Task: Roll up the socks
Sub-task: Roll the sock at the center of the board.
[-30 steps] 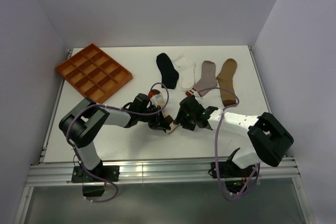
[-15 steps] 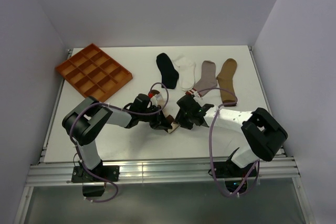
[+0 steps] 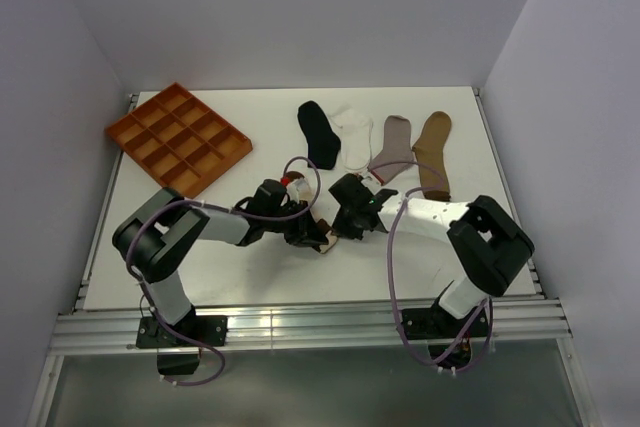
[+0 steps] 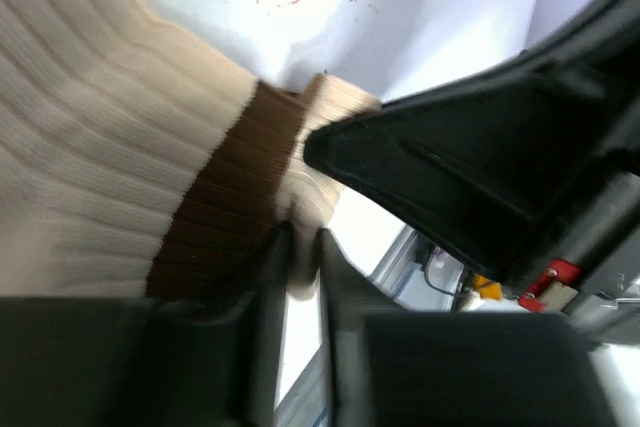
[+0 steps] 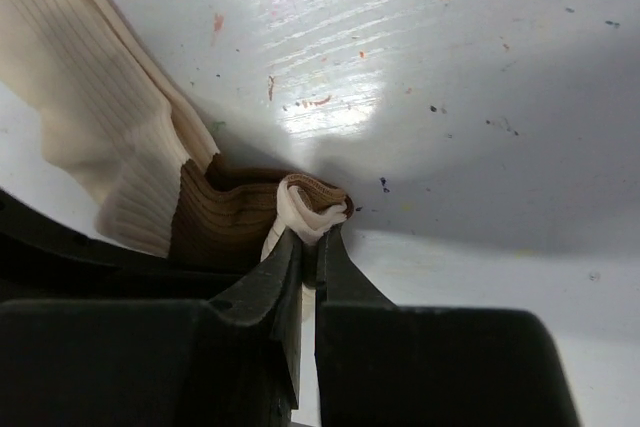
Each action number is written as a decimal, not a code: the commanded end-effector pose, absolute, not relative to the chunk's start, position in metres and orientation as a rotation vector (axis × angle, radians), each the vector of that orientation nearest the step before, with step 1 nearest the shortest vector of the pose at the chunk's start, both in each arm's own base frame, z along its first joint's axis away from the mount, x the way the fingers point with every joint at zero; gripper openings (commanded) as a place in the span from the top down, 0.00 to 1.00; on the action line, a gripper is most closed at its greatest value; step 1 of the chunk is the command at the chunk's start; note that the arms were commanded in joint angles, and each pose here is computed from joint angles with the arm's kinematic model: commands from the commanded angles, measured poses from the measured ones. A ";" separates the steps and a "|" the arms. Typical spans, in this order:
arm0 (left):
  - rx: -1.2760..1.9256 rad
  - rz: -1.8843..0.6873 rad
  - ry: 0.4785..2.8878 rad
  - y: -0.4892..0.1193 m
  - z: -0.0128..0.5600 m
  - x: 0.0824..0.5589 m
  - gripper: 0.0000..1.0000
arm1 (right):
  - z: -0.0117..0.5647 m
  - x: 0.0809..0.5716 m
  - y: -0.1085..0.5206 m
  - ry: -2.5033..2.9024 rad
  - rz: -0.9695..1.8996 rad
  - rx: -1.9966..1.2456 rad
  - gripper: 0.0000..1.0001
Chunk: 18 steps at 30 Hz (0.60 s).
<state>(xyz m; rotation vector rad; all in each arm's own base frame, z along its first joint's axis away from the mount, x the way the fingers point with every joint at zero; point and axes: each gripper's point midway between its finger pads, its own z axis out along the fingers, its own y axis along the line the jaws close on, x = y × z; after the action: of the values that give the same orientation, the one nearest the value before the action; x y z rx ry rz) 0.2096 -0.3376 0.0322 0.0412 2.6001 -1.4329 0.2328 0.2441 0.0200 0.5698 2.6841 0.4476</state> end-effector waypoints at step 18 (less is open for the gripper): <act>0.469 -0.566 2.070 -0.328 0.080 0.224 0.49 | 0.010 0.228 0.245 2.835 0.281 0.393 1.00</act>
<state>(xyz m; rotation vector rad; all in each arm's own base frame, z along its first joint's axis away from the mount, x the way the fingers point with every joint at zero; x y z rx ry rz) 0.2063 -0.3353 0.0734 0.4404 2.1798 -0.7075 0.2380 0.2518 0.0206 0.4295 2.7725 0.3621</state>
